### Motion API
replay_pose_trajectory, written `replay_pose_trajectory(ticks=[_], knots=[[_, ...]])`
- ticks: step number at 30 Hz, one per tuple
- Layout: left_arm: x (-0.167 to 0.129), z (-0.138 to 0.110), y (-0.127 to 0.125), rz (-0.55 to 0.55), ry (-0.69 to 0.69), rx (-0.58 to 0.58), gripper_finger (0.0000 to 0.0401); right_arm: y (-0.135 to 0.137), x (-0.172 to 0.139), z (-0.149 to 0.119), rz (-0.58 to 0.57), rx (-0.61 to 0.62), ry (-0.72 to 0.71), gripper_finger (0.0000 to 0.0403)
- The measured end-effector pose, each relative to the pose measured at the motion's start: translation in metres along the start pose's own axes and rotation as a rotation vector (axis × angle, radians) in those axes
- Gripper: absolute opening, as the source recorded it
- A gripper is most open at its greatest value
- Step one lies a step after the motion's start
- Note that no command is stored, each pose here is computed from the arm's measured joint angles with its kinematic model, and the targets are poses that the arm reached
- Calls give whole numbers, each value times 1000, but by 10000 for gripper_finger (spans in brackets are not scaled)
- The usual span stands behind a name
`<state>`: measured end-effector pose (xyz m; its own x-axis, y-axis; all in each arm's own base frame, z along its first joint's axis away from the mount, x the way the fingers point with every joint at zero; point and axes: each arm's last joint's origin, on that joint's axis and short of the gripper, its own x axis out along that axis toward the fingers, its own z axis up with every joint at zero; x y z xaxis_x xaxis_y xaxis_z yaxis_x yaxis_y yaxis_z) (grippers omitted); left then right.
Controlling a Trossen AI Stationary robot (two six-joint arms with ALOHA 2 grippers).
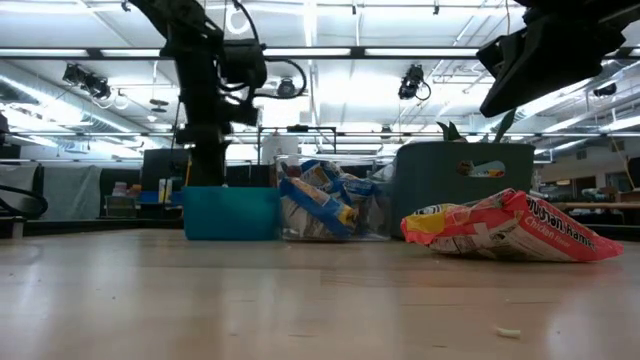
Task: Sort Maruchan noodles
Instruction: Put the orange noodle into the blue bin
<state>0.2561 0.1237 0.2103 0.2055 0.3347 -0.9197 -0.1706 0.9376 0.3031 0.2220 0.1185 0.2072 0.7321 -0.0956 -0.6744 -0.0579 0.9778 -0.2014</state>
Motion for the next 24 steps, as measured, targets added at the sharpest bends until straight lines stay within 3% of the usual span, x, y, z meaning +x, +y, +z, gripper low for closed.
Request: replay_pose_trajectory(ticks=[4,8,10,17,20,24], knots=[[-1,-3,7,212,79,29,141,0,0,1,0,-8,-5,11],[-13,0,7,264,121,77,141,0,0,1,1,-9,-11,11],[-18,5,2,174,71,70,141,0,0,1,0,-5,-11,11],[-37,30,-27,-317,-245,32,141,-1,0,0,-1,-8,0,11],[-44,46,-49,-364,-391,40,141,-1,0,0,-2,-5,4,11],[-47,58,-92,-305,-495,124,141,-2,-1,-4,-10,-6,40,11]])
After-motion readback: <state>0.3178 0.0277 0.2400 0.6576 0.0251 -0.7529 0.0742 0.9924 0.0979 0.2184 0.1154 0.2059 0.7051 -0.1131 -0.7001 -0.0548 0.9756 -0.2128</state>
